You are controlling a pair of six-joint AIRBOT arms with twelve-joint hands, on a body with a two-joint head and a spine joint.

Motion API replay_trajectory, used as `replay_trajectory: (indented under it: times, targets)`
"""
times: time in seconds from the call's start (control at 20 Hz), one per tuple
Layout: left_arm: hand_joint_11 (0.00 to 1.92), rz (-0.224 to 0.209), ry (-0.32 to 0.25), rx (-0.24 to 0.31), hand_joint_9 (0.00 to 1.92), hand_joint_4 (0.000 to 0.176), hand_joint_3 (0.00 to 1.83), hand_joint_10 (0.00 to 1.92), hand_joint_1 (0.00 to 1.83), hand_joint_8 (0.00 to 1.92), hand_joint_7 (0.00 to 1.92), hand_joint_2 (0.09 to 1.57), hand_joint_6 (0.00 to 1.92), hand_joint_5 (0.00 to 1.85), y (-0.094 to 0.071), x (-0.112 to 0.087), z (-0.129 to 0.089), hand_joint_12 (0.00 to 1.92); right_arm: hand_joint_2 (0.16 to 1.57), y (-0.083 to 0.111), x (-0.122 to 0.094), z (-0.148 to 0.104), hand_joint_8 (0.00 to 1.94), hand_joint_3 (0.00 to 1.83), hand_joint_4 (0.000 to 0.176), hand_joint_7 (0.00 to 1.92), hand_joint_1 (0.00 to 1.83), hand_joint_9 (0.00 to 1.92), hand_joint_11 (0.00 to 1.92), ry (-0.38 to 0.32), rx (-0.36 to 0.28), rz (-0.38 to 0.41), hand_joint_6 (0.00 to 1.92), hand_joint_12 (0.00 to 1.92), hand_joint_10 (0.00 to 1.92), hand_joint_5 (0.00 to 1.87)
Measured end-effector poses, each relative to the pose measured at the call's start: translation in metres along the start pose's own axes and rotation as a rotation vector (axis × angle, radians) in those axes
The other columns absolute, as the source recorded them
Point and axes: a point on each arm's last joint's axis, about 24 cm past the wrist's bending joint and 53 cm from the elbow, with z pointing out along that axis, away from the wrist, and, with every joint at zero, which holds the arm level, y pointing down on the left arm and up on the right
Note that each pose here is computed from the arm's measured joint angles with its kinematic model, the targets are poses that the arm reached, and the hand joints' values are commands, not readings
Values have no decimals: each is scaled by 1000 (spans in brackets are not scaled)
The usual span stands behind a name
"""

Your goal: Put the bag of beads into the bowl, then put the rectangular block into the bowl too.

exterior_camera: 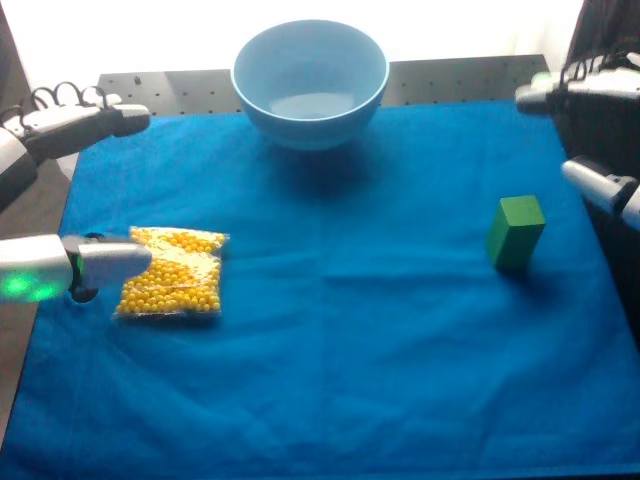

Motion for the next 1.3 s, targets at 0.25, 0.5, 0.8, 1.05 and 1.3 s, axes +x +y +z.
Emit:
replay_trajectory:
  times: [0.25, 0.5, 0.8, 1.05, 1.3]
  targets:
    - [0, 16, 82, 12, 128, 54, 0, 5, 708, 0, 217, 1016, 0, 260, -2, 19, 16, 276, 1399, -1, 4, 0, 0, 4, 0, 529, 1043, 470, 0, 10, -2, 0, 2, 1235, 19, 622]
    - [0, 76, 213, -13, 168, 20, 0, 3, 800, 2, 236, 974, 0, 253, 4, 42, 24, 417, 1399, -3, 4, 1, 2, 1, 0, 551, 1005, 504, 11, 15, 5, -7, 1, 1235, 8, 629]
    - [0, 162, 324, -84, 320, 0, 0, 15, 980, 5, 346, 941, 4, 351, 25, 56, 26, 835, 1405, -4, 7, 1, 0, 0, 0, 562, 992, 515, 27, 28, 8, -11, 1, 1201, 3, 626]
    - [0, 211, 389, -95, 571, 0, 3, 45, 1039, 27, 596, 964, 16, 547, 30, 75, 38, 1174, 1419, -4, 8, 1, 0, 1, 0, 540, 981, 487, 48, 31, 9, -12, 0, 1082, 0, 592]
    - [43, 220, 367, -81, 789, 0, 0, 150, 1024, 4, 886, 1064, 1, 744, 26, 72, 45, 1491, 1425, -4, 8, 1, 0, 0, 0, 522, 1030, 462, 70, 32, 9, -10, 1, 956, 0, 584]
